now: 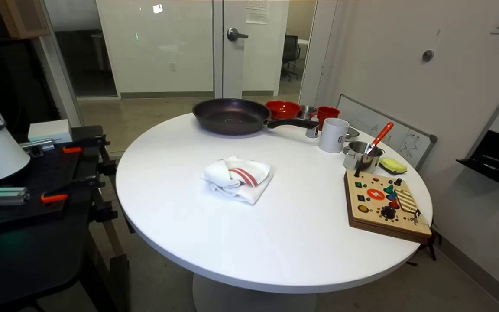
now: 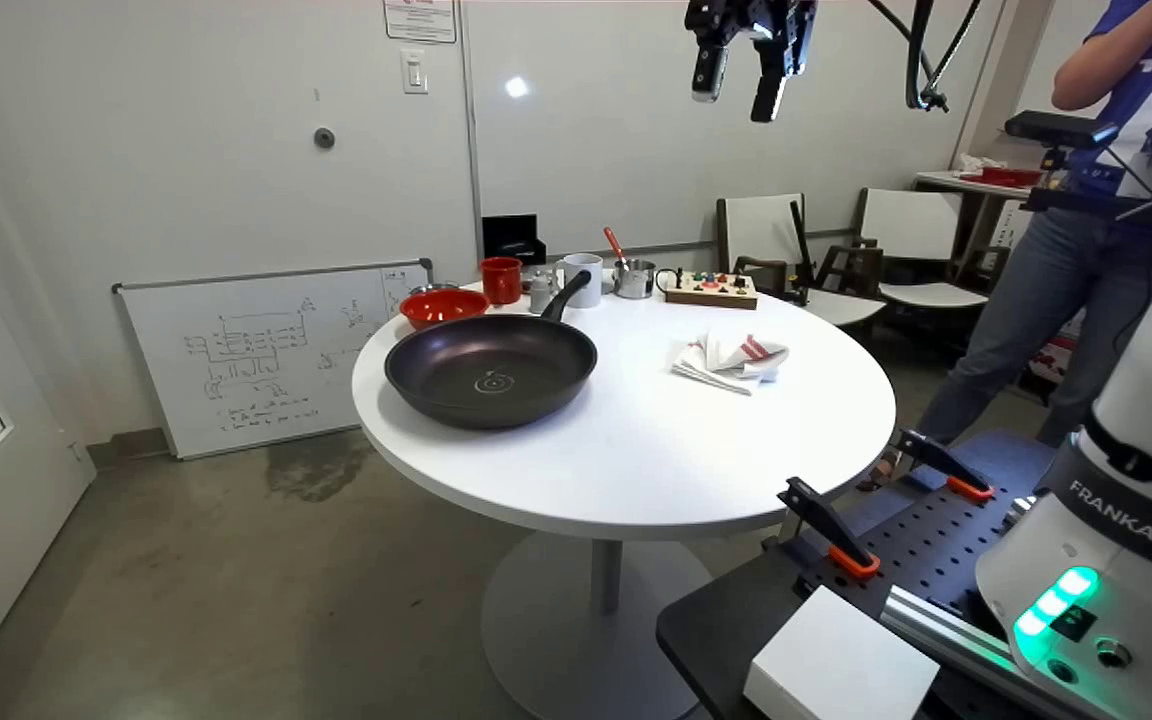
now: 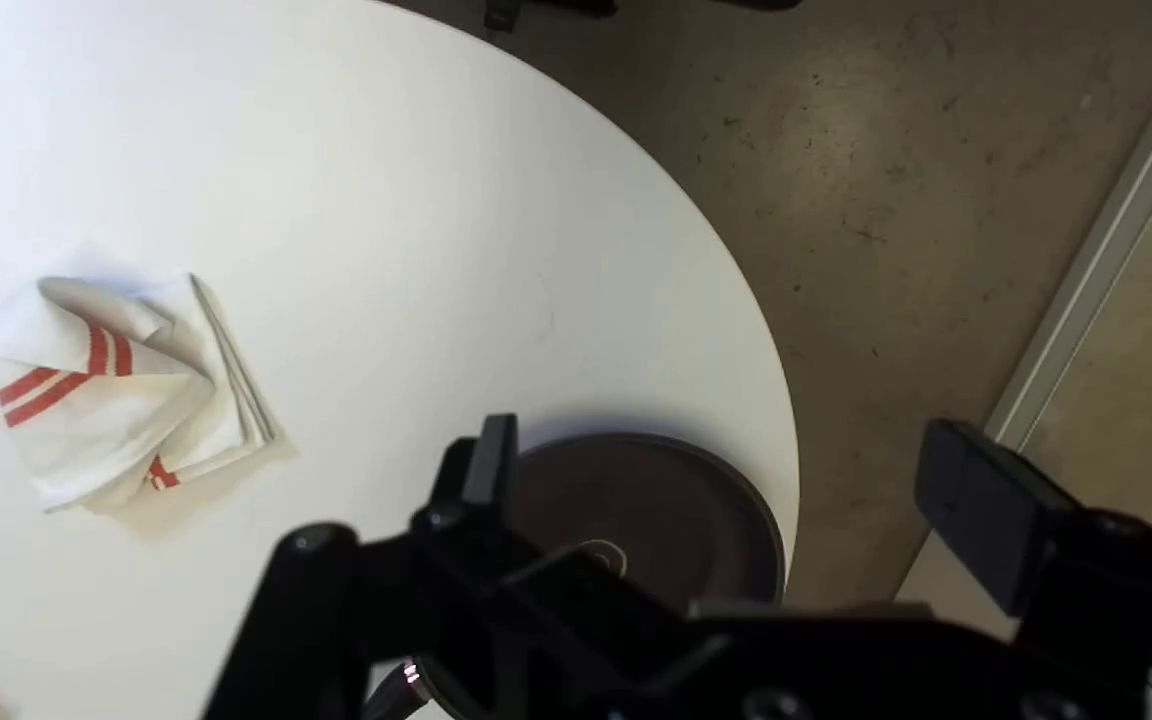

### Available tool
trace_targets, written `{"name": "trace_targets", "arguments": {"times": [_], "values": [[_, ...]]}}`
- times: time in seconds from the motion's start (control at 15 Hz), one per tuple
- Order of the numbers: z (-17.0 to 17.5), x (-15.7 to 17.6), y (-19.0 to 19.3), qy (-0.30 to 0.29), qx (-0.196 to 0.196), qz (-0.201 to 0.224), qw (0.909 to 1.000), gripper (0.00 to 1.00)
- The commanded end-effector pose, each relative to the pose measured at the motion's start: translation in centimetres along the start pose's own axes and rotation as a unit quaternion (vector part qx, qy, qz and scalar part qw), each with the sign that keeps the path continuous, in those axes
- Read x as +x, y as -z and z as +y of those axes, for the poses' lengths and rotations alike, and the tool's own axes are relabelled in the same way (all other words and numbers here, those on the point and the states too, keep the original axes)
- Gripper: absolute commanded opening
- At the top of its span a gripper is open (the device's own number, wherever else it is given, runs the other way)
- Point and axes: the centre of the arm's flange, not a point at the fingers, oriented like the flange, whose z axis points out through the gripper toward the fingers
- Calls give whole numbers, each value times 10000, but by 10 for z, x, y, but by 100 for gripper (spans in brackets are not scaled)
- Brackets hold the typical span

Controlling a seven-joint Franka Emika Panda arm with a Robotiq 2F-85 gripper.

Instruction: Unfold the towel on the table

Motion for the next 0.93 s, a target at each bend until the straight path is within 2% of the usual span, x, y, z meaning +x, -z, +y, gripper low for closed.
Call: {"name": "trace_targets", "arguments": {"times": [0.0,0.27,0.47,0.53,0.73,0.87], "values": [[1,0,-1,110,-18,-35,9999,100],[8,11,-20,506,-647,136,9965,100],[17,29,-46,1065,-1131,495,9866,100],[20,38,-60,1091,-1327,733,9824,100],[46,67,-110,1169,-1690,833,9751,100],[75,84,-142,965,-1870,781,9745,100]]}}
